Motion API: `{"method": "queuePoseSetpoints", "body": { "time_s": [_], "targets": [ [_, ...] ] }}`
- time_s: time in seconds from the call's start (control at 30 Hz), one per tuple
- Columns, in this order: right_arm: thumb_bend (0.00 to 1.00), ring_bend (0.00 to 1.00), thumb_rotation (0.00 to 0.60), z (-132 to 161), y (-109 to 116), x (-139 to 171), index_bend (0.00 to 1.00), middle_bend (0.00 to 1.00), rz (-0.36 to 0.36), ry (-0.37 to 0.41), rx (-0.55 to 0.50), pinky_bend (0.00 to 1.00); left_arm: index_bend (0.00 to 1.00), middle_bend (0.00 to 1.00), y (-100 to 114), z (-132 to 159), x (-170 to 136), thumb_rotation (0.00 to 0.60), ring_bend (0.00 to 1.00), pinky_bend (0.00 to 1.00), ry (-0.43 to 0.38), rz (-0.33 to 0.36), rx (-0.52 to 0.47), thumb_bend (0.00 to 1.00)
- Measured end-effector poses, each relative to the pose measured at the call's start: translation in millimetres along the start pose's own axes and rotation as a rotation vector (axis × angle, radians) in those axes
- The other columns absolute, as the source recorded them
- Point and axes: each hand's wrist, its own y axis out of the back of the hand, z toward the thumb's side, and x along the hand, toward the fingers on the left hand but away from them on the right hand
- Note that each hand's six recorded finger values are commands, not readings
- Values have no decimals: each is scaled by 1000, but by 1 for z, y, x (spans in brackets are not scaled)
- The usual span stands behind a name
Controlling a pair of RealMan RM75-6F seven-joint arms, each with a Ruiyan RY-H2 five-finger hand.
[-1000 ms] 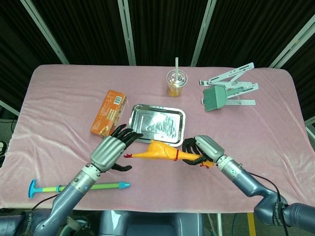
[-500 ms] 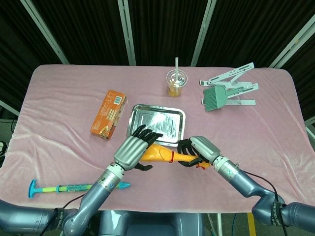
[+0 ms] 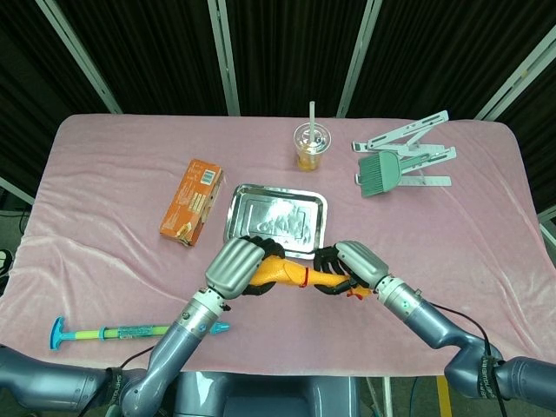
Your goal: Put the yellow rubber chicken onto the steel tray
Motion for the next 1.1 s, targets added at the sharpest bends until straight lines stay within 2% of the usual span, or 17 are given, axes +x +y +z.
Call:
{"method": "queuePoseSetpoints", "body": {
  "time_s": [0.13,0.2,0.27,0.33,0.4,0.5,0.6,0.83,0.97,1.1],
  "targets": [
    [413,789,600,-2,-1,-1,920,756,4,-5,-8,897,738,831,-1,-3,2,600,732,748,-2,23,-7,832],
    [414,789,600,-3,-2,-2,921,756,6,-5,-10,897,756,852,-1,-5,3,600,752,768,-2,32,-6,840],
    [416,789,600,-3,-2,-3,921,756,6,-4,-10,897,721,821,-1,-6,3,600,731,763,0,37,-16,811],
    [417,789,600,-3,-1,-4,921,757,4,-5,-10,897,606,735,-2,-7,4,600,659,723,2,41,-28,681],
    [417,789,600,-4,-1,-4,922,757,3,-7,-10,897,457,620,-2,-9,4,600,550,634,4,37,-37,461],
    [418,790,600,-5,0,-4,922,757,1,-10,-10,897,311,489,-3,-13,2,600,427,537,11,23,-36,204],
    [419,790,600,-6,1,-4,922,757,0,-13,-6,897,176,369,0,-17,-1,600,329,461,19,23,-40,72],
    [421,789,600,-9,4,-5,921,757,-11,-20,-3,897,44,219,5,-23,-2,600,207,378,37,38,-36,1],
    [420,789,600,-10,5,-5,922,757,-13,-25,-7,897,36,212,7,-24,-3,600,204,371,35,41,-31,0],
    [420,790,600,-11,5,-5,921,757,-12,-22,-13,897,71,213,7,-25,-2,600,204,371,38,43,-26,0]
  ]
}}
